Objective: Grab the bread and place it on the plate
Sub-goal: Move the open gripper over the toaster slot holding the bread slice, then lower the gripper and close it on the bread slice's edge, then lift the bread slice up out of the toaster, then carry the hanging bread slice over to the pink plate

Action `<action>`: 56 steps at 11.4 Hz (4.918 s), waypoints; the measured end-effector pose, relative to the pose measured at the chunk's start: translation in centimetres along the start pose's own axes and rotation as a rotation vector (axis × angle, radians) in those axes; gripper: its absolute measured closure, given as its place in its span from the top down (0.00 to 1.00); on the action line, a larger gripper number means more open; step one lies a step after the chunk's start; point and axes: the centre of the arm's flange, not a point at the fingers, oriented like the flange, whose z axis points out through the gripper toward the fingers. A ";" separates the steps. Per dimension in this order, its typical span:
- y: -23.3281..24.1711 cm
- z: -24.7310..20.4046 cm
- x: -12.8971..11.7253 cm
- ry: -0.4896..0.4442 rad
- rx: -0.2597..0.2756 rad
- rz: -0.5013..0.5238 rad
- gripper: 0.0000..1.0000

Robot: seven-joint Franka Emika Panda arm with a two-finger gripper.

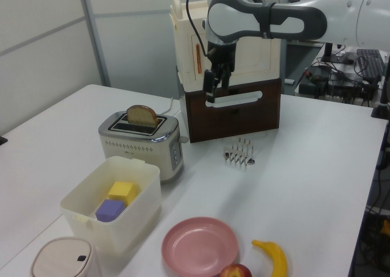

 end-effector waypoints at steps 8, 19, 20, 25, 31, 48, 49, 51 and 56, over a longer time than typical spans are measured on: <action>-2.4 7.0 7.0 0.347 -0.026 0.184 1.00; -5.1 14.0 10.3 0.590 0.024 0.194 0.65; -5.2 14.0 10.3 0.592 0.030 0.197 0.53; -5.2 13.8 10.4 0.597 0.040 0.209 0.08; -4.5 8.9 11.0 0.687 0.117 0.290 0.08; -11.7 1.2 1.3 -0.094 0.308 0.039 0.07; -13.0 1.7 0.9 -0.139 0.316 0.000 0.07; -15.7 3.0 0.0 -0.218 0.331 -0.075 0.07; -23.6 7.0 -1.7 -0.362 0.347 -0.210 0.07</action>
